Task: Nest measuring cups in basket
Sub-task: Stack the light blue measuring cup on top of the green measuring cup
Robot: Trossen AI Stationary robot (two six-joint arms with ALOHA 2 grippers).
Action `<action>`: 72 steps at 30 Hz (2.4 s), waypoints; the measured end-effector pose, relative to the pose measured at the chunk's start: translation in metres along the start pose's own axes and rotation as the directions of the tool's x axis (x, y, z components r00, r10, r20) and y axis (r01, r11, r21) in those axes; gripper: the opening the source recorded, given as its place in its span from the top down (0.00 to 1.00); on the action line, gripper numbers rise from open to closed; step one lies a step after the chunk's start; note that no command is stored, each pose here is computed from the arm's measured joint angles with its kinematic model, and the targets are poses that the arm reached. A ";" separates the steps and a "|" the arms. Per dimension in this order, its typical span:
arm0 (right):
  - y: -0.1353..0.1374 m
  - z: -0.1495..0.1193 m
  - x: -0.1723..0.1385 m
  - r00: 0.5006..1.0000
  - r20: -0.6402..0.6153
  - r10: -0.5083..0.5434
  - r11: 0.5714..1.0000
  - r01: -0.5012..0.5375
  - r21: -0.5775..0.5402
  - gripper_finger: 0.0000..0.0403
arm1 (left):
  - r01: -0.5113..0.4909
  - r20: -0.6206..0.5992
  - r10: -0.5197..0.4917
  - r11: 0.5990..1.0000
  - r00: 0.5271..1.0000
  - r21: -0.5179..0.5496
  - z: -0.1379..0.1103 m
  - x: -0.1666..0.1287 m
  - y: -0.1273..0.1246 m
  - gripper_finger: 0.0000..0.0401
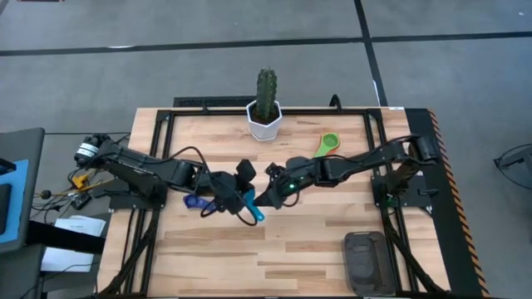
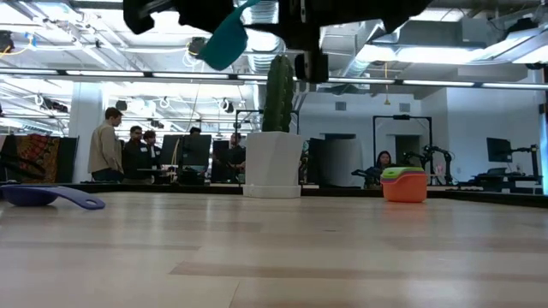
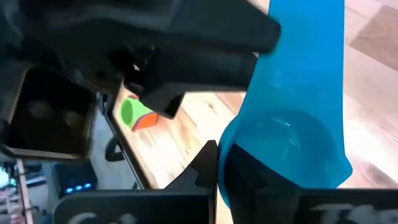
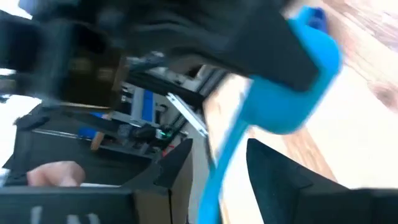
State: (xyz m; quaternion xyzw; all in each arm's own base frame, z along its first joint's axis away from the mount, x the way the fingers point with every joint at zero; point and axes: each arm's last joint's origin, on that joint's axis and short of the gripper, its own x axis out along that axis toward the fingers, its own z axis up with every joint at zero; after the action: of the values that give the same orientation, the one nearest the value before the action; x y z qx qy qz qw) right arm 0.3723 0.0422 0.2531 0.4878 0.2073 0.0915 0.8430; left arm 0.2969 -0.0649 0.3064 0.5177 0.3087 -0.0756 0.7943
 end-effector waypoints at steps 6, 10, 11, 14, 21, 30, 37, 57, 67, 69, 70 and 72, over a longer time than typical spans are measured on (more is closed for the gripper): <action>-0.003 -0.001 0.006 0.999 -0.014 -0.049 0.999 0.049 0.008 0.64 | 0.020 0.000 -0.020 0.999 1.000 0.030 -0.001 0.000 -0.001 1.00; -0.003 -0.002 0.006 0.998 -0.014 -0.059 0.998 0.059 0.009 0.71 | 0.039 -0.001 -0.039 0.999 0.999 0.030 -0.003 0.001 -0.001 1.00; -0.003 -0.002 0.006 0.998 -0.014 -0.061 0.998 0.061 0.010 0.73 | 0.040 -0.003 -0.040 0.999 0.999 0.028 -0.004 0.002 -0.001 1.00; -0.003 -0.002 0.006 0.998 -0.023 -0.059 0.998 0.059 0.012 0.77 | 0.043 -0.004 -0.043 0.999 0.999 0.024 -0.006 0.003 0.000 1.00; -0.003 -0.005 0.006 0.997 -0.036 -0.068 0.998 0.068 0.017 0.77 | 0.070 0.010 -0.070 0.998 0.997 0.005 -0.014 0.007 0.005 1.00; -0.007 -0.006 0.006 0.994 -0.050 -0.097 0.995 0.098 0.017 0.63 | 0.063 0.024 -0.062 0.997 0.998 -0.041 -0.020 0.010 0.011 1.00; -0.008 -0.005 0.005 0.993 -0.041 -0.108 0.994 0.108 -0.002 0.85 | 0.068 0.018 -0.067 0.997 0.998 -0.037 -0.021 0.010 0.011 1.00; 0.006 -0.005 0.000 0.846 0.485 -0.220 0.971 0.239 0.023 0.99 | -0.084 -0.036 0.165 0.296 0.986 -0.951 -0.074 -0.041 0.060 0.55; 0.005 -0.008 -0.036 0.753 0.637 -0.164 0.975 0.223 -0.011 0.99 | 0.023 0.035 0.233 0.054 0.972 -0.998 -0.089 -0.076 0.067 0.60; 0.008 -0.008 -0.047 0.728 0.675 -0.115 0.978 0.202 -0.051 0.98 | 0.069 0.072 0.232 0.020 0.970 -0.997 -0.089 -0.069 0.061 0.62; 0.009 -0.008 -0.053 0.717 0.691 -0.087 0.978 0.194 -0.078 0.98 | 0.114 0.112 0.247 0.007 0.962 -0.993 -0.088 -0.064 0.059 0.63; 0.011 -0.008 -0.059 0.699 0.714 -0.034 0.975 0.180 -0.130 0.99 | 0.196 0.179 0.284 -0.032 0.942 -0.980 -0.088 -0.055 0.054 0.64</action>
State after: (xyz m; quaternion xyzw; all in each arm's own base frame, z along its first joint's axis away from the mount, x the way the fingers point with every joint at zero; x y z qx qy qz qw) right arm 0.3160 0.0332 0.2742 0.3900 -0.1137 -0.1327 0.9041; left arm 0.2403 0.0249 0.3554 -0.2231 0.1131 0.1101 0.9619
